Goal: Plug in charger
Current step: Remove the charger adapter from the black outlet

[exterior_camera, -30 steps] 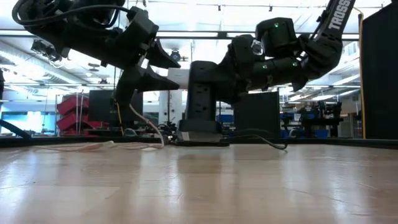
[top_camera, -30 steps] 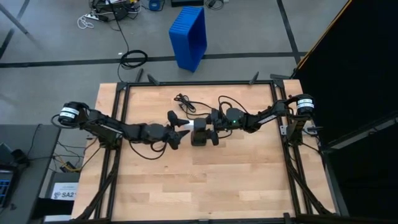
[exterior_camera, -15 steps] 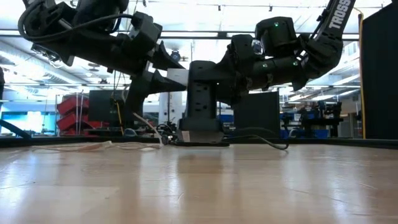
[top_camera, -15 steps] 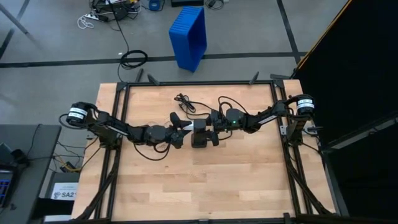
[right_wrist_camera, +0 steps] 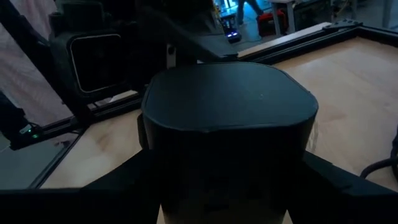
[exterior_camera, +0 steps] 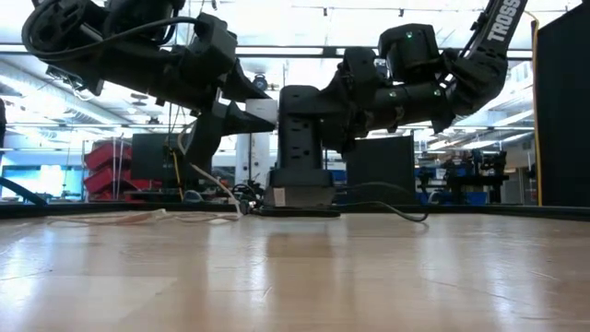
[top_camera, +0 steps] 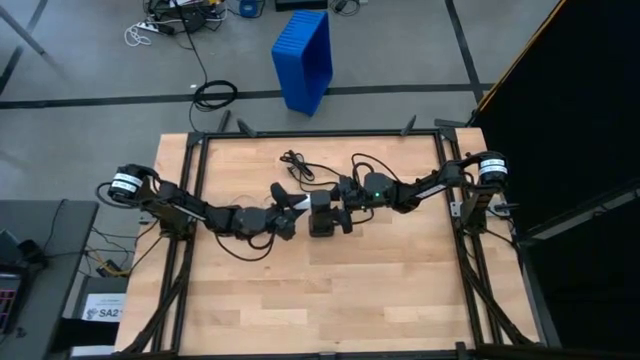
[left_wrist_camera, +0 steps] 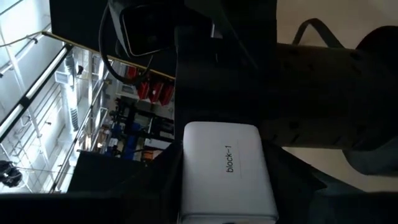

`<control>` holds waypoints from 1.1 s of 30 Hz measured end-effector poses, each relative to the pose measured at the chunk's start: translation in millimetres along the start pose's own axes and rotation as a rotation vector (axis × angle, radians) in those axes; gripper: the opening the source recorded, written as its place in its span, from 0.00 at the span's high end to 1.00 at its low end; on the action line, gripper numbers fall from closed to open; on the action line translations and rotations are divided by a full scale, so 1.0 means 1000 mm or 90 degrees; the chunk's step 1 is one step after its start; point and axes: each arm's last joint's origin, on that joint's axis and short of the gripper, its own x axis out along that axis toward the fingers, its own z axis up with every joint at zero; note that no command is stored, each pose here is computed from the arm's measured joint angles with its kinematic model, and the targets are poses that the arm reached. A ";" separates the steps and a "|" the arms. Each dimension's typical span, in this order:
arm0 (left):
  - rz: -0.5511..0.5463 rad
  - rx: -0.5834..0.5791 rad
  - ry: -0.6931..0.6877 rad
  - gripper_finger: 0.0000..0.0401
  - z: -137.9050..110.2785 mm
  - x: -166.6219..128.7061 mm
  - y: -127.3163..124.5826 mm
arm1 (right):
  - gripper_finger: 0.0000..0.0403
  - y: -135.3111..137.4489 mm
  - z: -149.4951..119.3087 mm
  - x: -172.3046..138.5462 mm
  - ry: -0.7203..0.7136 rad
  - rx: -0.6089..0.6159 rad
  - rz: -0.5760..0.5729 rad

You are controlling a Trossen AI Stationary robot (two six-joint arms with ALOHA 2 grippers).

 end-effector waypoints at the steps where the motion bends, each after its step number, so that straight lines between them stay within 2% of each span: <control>1: -0.001 0.001 0.000 0.61 0.000 0.000 0.000 | 0.44 0.000 0.000 0.000 0.003 0.001 0.000; 8: -0.003 0.008 0.003 0.61 -0.001 -0.001 -0.001 | 0.44 -0.001 -0.001 -0.002 0.027 0.004 -0.002; 13: 0.034 0.001 0.045 0.61 -0.002 -0.001 0.003 | 0.44 0.002 0.000 -0.010 0.082 -0.012 -0.018; 23: 0.035 -0.004 0.028 0.61 0.000 -0.005 0.006 | 0.44 0.017 0.024 -0.038 0.132 -0.098 -0.134; 29: 0.023 -0.019 0.019 0.61 -0.005 -0.008 0.003 | 0.44 0.029 0.031 -0.077 0.079 -0.141 -0.186; 33: 0.001 -0.049 -0.011 0.61 -0.006 -0.009 0.001 | 0.44 0.027 0.019 -0.107 0.029 -0.129 -0.216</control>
